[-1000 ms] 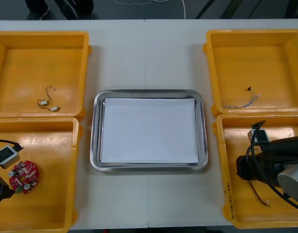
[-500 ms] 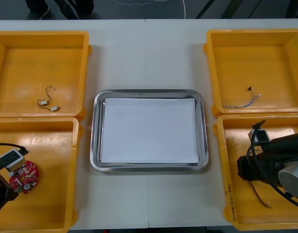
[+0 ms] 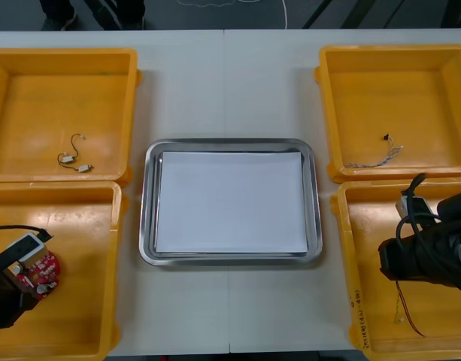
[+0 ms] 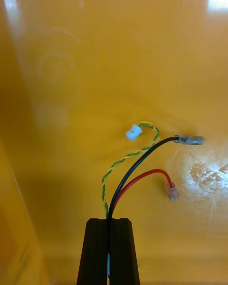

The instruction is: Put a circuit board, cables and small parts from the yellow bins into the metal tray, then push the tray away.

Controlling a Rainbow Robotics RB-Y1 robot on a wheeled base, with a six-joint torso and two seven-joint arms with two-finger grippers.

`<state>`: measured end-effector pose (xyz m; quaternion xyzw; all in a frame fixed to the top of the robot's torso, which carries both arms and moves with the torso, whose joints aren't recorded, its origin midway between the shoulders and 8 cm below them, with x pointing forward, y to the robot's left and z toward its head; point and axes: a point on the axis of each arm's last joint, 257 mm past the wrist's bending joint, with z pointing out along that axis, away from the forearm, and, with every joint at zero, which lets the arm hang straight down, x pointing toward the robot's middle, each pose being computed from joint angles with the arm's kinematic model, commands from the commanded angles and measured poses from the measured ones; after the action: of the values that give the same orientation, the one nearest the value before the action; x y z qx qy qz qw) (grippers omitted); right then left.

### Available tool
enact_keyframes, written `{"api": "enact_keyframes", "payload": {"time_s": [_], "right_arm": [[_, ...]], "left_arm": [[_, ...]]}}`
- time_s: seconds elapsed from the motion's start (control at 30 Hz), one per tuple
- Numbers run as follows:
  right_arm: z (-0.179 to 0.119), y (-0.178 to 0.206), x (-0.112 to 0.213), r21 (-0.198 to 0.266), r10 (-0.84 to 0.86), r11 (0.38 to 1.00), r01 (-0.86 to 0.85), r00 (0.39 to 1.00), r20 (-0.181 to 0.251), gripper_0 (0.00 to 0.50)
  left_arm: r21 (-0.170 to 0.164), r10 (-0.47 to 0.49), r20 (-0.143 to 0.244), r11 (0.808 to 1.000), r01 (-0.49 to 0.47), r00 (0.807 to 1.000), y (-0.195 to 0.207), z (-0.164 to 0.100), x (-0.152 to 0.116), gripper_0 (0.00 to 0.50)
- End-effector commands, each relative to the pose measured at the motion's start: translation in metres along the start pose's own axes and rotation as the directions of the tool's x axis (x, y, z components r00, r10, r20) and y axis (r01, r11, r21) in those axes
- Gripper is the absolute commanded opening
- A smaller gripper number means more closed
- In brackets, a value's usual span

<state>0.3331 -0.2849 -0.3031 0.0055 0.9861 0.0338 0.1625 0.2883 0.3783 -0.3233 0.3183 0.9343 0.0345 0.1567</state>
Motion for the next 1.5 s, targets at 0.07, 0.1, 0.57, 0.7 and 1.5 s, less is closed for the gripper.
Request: {"api": "enact_keyframes", "payload": {"time_s": [0.07,0.1,0.57,0.7,1.5], "right_arm": [[-0.032,0.006,-0.031,0.007,-0.032,0.999,0.032,0.998,0.060,0.000],[-0.041,0.011,-0.036,-0.009,-0.017,1.000,0.018,0.998,0.059,0.000],[-0.090,0.034,-0.058,-0.044,-0.048,0.998,0.051,0.996,0.071,0.000],[-0.101,0.041,-0.061,-0.053,-0.037,0.998,0.041,0.997,0.073,0.000],[-0.128,0.109,-0.090,-0.226,-0.022,0.972,0.069,0.978,0.206,0.000]], "left_arm": [[0.020,0.198,0.010,0.980,-0.199,0.980,-0.013,0.011,0.004,0.500],[0.024,0.200,0.012,0.979,-0.201,0.980,-0.014,0.012,0.004,0.500],[0.026,0.200,0.023,0.979,-0.201,0.980,-0.012,0.021,0.005,0.500],[0.030,0.196,0.021,0.980,-0.197,0.980,-0.012,0.023,0.007,0.500],[0.027,0.170,0.042,0.985,-0.171,0.985,-0.005,0.016,0.006,0.000]]}}
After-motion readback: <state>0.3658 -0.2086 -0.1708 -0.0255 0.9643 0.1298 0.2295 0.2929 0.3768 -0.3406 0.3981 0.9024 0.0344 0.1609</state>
